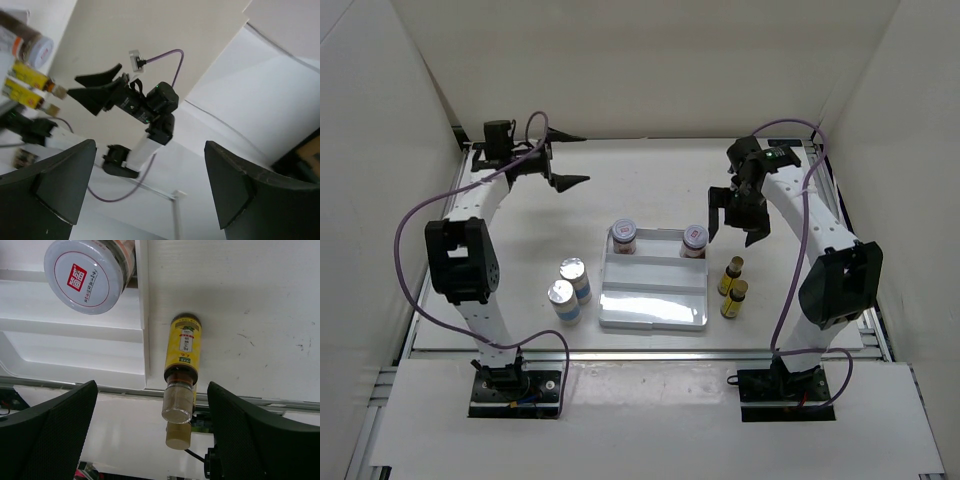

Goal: Organize the condiment bottles

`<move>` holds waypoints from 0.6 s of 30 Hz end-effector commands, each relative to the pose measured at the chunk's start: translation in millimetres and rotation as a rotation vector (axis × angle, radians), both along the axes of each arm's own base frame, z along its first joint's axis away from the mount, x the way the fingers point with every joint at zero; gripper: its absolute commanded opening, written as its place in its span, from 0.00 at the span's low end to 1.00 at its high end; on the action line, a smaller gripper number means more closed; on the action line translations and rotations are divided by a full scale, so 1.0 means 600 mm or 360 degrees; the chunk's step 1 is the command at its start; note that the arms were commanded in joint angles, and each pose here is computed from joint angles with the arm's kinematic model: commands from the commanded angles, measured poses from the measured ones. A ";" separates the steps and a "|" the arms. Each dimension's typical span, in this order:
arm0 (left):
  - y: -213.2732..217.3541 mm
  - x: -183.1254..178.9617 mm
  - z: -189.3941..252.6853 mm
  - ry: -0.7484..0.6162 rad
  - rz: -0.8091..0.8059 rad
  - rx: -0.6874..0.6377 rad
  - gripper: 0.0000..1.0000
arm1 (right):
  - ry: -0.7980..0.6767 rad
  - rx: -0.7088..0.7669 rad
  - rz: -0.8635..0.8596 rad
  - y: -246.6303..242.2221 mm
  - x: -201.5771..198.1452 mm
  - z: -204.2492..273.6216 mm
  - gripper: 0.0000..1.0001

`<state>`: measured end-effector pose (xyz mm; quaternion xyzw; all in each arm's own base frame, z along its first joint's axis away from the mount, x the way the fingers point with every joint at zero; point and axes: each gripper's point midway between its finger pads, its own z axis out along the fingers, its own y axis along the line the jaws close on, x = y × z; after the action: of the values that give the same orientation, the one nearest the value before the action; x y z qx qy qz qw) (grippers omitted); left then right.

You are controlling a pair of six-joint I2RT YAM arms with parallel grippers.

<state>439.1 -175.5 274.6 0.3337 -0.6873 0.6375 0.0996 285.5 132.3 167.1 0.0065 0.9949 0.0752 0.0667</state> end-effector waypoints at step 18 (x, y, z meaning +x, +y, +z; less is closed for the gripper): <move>0.208 -0.198 -0.045 -0.0198 0.0166 0.1842 1.00 | 0.0185 -0.0380 0.0053 -0.037 -0.099 -0.006 0.95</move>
<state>364.0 -103.5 251.1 0.3065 -0.8778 0.3438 -0.1316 251.6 134.4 159.7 -0.0357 0.9983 0.0073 0.0454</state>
